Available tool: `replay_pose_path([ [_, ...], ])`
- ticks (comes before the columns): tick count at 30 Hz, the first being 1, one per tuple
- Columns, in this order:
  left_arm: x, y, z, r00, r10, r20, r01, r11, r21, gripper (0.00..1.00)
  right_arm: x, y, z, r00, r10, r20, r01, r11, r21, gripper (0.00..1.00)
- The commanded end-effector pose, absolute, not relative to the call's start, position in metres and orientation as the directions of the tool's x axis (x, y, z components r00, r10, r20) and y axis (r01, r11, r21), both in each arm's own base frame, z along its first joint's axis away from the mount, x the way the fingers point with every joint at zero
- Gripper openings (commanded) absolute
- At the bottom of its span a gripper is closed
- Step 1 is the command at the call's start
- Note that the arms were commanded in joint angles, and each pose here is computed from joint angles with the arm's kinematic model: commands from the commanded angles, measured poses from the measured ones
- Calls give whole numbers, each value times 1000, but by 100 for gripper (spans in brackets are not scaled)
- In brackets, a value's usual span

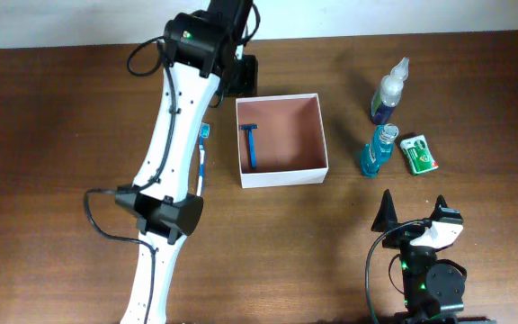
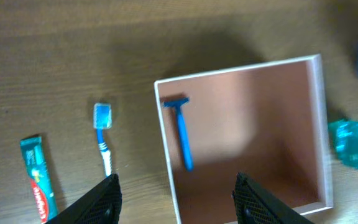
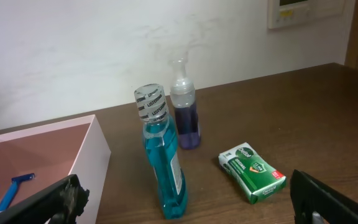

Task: Pack container
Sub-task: 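Lower the razor into the box and open the left gripper, then move the left gripper back over the blue-white toothbrush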

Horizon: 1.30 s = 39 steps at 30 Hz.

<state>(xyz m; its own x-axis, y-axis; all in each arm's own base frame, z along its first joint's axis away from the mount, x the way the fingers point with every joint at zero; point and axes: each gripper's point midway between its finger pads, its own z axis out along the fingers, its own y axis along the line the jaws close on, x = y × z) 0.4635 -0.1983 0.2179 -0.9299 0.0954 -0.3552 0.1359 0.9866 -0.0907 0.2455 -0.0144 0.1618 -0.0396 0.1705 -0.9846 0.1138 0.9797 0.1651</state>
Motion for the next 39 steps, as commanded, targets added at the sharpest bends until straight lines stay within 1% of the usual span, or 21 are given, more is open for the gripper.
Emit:
replay_pose_path([
  [1,463,-181,194,-945,147,-291,150,989,11,59,245,-14,160,-45,159,-986,115,981,153,98],
  [6,461,-156,167,-974,112,-196,107,994,37,59,245,-14,160,-45,159,-986,115,981,153,98],
  [12,466,-129,158,-986,48,-159,46,999,17,59,245,-14,160,-45,159,-986,115,981,153,99],
  [15,464,-127,148,-992,34,-123,35,999,0,59,245,-14,160,-45,159,-986,115,981,153,98],
  [21,450,-124,112,-1000,1,-2,1,1000,23,59,245,-14,160,-45,159,-986,115,981,153,98],
  [26,436,-129,82,-996,0,93,0,1000,-5,59,245,-14,160,-45,159,-986,115,981,153,98],
  [31,430,-131,59,-991,-5,137,-7,1000,-11,59,245,-14,160,-45,159,-986,115,981,153,98],
  [39,419,-128,34,-982,-11,186,-10,1000,4,59,245,-14,160,-45,159,-986,115,981,153,98],
])
